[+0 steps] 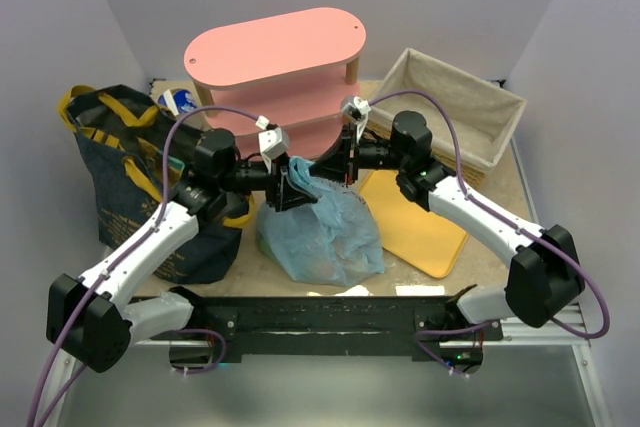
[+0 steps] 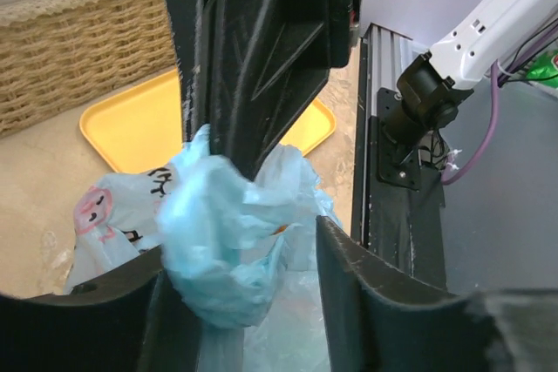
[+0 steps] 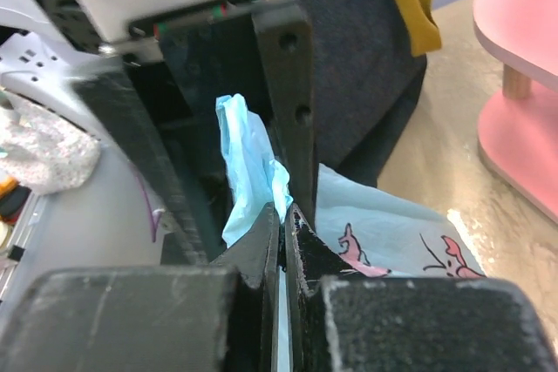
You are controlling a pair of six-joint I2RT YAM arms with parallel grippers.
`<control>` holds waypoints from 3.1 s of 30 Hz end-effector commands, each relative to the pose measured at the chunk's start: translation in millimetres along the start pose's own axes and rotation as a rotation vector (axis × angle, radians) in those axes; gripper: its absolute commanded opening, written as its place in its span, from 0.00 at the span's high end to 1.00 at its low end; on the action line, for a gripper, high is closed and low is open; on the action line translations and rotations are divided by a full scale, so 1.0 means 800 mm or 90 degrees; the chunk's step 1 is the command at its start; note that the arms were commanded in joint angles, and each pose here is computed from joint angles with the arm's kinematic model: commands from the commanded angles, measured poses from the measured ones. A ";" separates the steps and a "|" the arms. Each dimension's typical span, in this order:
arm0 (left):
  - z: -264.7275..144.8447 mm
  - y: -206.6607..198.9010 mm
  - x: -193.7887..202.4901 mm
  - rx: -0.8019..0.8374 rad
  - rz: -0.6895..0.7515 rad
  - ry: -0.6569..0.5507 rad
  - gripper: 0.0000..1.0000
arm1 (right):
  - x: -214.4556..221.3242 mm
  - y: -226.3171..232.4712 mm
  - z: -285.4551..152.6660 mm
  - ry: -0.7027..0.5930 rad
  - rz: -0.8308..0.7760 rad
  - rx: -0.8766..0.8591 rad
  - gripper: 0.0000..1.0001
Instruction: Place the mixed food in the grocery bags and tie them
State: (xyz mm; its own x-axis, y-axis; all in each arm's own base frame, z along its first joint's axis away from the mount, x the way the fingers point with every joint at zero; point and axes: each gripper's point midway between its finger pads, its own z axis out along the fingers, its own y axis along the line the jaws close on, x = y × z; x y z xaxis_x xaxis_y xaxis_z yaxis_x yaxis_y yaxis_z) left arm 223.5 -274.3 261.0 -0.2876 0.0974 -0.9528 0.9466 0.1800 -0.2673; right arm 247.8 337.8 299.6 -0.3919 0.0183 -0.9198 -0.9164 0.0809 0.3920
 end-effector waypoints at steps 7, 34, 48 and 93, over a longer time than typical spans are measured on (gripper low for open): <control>-0.011 -0.007 -0.055 -0.036 0.059 -0.052 0.34 | -0.031 0.005 -0.003 -0.028 -0.046 0.029 1.00; 0.000 0.025 -0.039 -0.085 0.006 -0.058 0.86 | -0.029 0.002 -0.014 -0.013 -0.047 0.079 0.87; -0.004 0.020 -0.030 -0.081 0.011 -0.055 0.98 | -0.029 0.005 -0.011 -0.017 -0.037 0.057 0.69; -0.017 0.039 0.001 -0.161 -0.046 -0.038 1.00 | -0.015 0.070 -0.017 0.007 -0.078 0.068 1.00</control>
State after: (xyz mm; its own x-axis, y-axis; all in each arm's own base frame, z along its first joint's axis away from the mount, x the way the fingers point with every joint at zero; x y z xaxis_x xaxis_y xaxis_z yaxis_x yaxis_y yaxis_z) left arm 242.4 -266.9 268.1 -0.2856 0.0224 -0.9581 0.9041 0.3380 -0.2616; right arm 223.5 321.0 311.4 -0.3518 -0.0286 -0.9356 -0.9087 0.2502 0.3340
